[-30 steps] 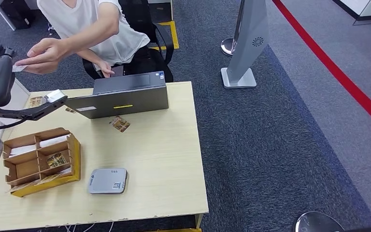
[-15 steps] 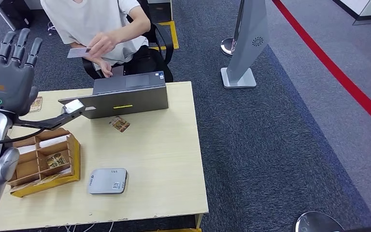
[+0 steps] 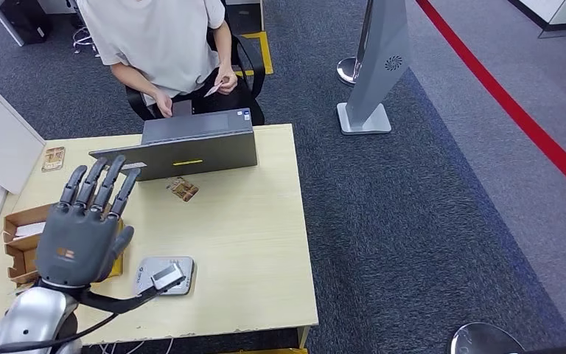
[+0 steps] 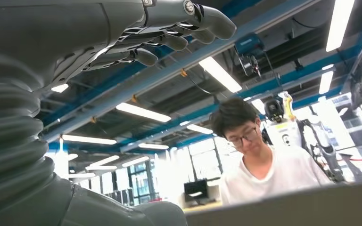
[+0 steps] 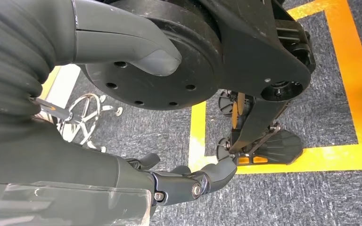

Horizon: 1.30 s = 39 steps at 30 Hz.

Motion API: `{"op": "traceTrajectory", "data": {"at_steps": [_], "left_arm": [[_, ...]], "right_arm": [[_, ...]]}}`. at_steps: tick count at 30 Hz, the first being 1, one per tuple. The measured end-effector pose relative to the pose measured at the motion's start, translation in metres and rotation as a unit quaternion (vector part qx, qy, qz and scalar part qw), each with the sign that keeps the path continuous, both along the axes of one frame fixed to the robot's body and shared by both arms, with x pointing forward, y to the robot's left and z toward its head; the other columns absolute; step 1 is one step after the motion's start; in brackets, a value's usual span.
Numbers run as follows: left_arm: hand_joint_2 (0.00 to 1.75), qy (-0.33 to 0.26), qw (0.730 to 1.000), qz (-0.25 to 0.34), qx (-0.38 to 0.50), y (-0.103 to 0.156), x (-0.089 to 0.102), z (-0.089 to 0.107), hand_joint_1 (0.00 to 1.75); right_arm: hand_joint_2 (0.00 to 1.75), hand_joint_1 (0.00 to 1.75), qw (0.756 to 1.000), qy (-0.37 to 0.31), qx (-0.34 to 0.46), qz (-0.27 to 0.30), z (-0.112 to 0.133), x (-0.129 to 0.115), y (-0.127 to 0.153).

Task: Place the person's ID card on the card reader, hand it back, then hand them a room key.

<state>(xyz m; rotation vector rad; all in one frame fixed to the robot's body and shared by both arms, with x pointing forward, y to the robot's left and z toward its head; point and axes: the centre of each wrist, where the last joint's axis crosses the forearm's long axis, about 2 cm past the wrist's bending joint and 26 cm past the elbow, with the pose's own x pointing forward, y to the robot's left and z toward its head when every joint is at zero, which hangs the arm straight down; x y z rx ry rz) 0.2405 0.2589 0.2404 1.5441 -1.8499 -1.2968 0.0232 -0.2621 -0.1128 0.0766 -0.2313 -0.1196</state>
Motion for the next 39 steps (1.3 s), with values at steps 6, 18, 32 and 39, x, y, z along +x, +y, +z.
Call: {"op": "traceTrajectory", "data": {"at_steps": [6, 18, 32, 39], "left_arm": [[1.75, 0.030, 0.999, -0.019, -0.023, -0.004, -0.032, -0.027, 0.00], [1.75, 0.087, 0.995, 0.008, -0.039, 0.005, -0.062, -0.065, 0.00], [1.75, 0.125, 0.978, 0.168, -0.020, 0.082, -0.052, -0.123, 0.00], [1.75, 0.129, 0.965, 0.227, -0.017, 0.111, -0.054, -0.134, 0.00]], "right_arm": [[1.75, 0.00, 1.000, 0.004, -0.003, -0.002, 0.000, -0.002, -0.001], [1.75, 0.00, 1.000, 0.021, -0.008, 0.000, -0.001, -0.006, -0.004], [1.75, 0.00, 0.999, 0.031, -0.016, 0.011, -0.001, -0.009, -0.010], [1.75, 0.00, 0.999, 0.027, -0.016, 0.015, -0.001, -0.009, -0.012]]}}
